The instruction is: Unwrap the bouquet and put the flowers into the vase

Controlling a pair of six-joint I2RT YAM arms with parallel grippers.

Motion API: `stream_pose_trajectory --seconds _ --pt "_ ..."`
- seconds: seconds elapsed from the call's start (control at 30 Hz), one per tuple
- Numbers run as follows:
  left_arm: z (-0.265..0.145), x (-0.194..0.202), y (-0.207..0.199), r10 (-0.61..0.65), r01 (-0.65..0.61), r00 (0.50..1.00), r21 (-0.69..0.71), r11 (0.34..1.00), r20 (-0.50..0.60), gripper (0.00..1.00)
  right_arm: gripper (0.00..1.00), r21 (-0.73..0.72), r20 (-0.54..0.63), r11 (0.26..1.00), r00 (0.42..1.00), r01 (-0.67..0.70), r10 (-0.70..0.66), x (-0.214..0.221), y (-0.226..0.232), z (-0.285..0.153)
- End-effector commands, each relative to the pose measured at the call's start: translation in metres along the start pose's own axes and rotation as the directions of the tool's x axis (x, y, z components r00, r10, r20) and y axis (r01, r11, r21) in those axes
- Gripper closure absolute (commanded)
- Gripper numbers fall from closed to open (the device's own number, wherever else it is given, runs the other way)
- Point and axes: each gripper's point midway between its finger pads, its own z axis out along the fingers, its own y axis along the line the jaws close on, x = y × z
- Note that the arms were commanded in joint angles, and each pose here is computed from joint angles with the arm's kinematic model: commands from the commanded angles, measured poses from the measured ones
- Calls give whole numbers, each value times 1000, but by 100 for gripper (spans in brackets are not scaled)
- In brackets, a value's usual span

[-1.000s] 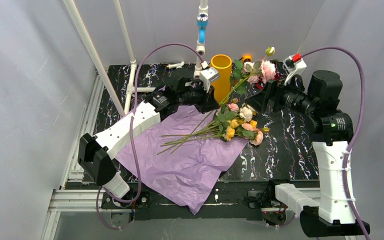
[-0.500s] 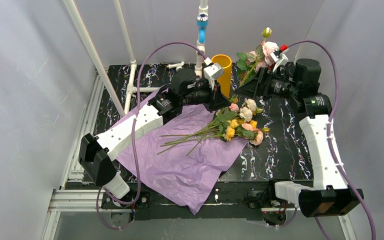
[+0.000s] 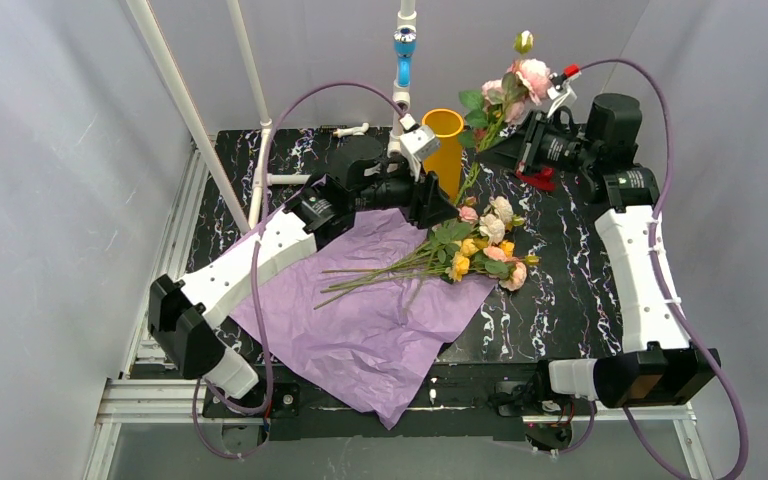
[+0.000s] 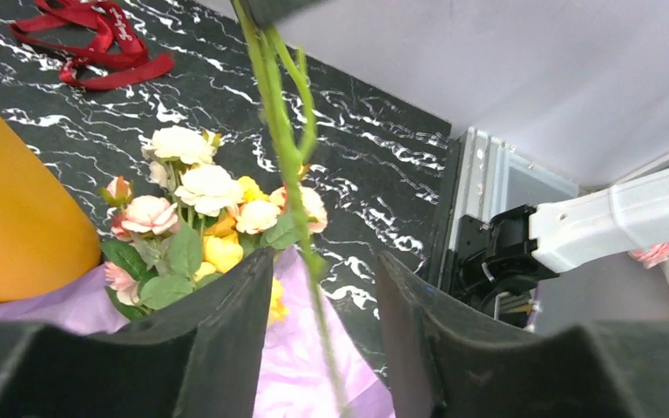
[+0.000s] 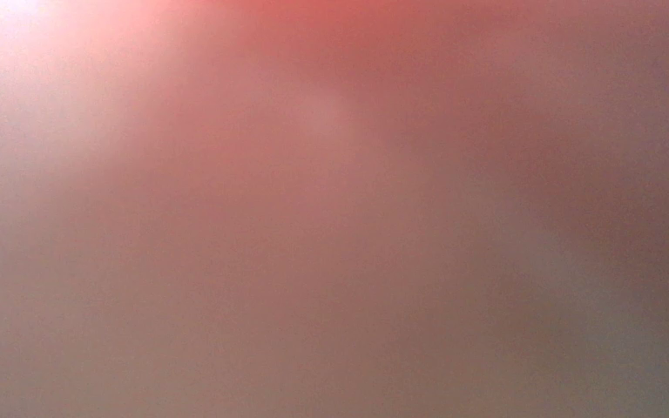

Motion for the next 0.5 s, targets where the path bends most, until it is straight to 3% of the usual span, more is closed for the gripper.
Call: stream_pose_trajectory --seconds 0.0,0.07,0.1,0.3,0.47 --pt "-45 -17 -1 4 -3 1000 -29 1000 20 37 99 12 164 990 976 144 -144 -64 16 -8" --pt "-62 -16 14 1 0 1000 -92 996 10 6 99 46 228 976 949 214 -219 -93 22 -14" --pt "-72 -16 23 6 -6 1000 -128 992 2 2 99 68 255 966 932 249 -259 -106 24 -18" --pt "-123 2 56 -25 13 999 -281 960 -39 2 99 238 404 878 780 414 -478 -185 47 -39" --pt "-142 20 64 -32 2 996 -351 936 -81 2 99 300 497 825 659 480 -564 -235 79 -58"
